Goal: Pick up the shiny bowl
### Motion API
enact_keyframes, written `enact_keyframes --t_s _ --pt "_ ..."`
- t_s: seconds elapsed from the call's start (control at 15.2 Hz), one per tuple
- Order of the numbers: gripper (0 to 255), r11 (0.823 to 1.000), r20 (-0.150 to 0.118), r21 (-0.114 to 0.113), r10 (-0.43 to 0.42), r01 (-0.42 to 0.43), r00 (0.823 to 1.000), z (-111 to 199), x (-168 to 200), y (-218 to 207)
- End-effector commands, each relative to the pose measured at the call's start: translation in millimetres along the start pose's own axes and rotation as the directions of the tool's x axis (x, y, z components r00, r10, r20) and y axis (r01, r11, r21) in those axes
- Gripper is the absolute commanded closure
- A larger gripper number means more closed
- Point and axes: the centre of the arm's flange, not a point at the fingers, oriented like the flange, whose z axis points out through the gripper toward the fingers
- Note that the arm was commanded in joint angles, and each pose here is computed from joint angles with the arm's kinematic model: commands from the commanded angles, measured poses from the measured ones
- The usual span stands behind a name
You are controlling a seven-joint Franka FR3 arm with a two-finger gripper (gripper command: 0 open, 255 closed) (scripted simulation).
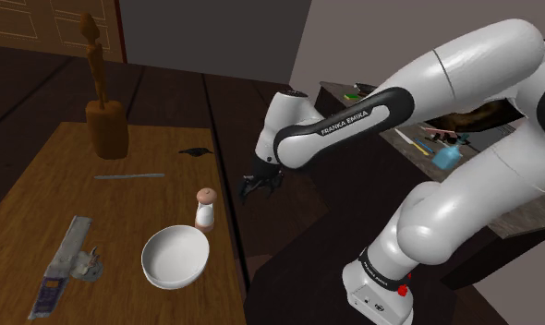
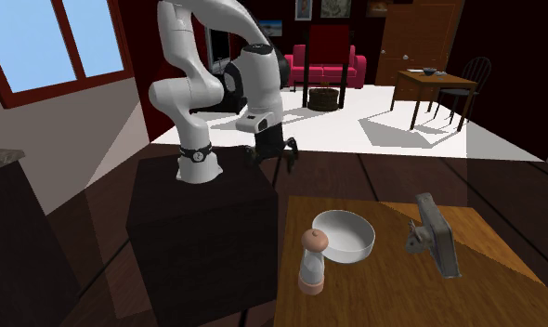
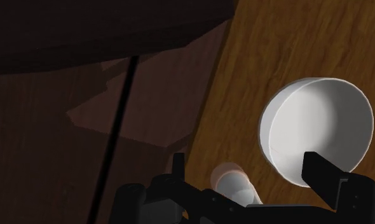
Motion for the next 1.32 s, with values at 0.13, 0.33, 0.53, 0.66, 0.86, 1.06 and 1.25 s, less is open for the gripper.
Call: enact_keyframes --t_s 0.13,0.33,0.53,0.66,0.86,1.06,1.25 --pt "0 1.000 -0.002 0.008 0.003 -0.003 1.000 46.6 12.9 -22.0" --pt "0 1.000 -0.001 0.013 0.005 -0.005 1.000 80.6 20.3 -40.1" --pt "0 1.000 -0.001 0.018 0.007 -0.007 1.000 114.6 27.8 -58.4" --pt "0 1.000 -0.001 0.021 0.009 -0.009 1.000 137.1 32.8 -70.6" --pt "0 1.000 -0.001 0.025 0.011 -0.011 1.000 170.9 40.3 -89.1" --pt "0 1.000 -0.001 0.028 0.012 -0.012 1.000 194.6 44.5 -98.7" --pt "0 1.000 -0.001 0.028 0.012 -0.012 1.000 210.4 44.9 -97.0"
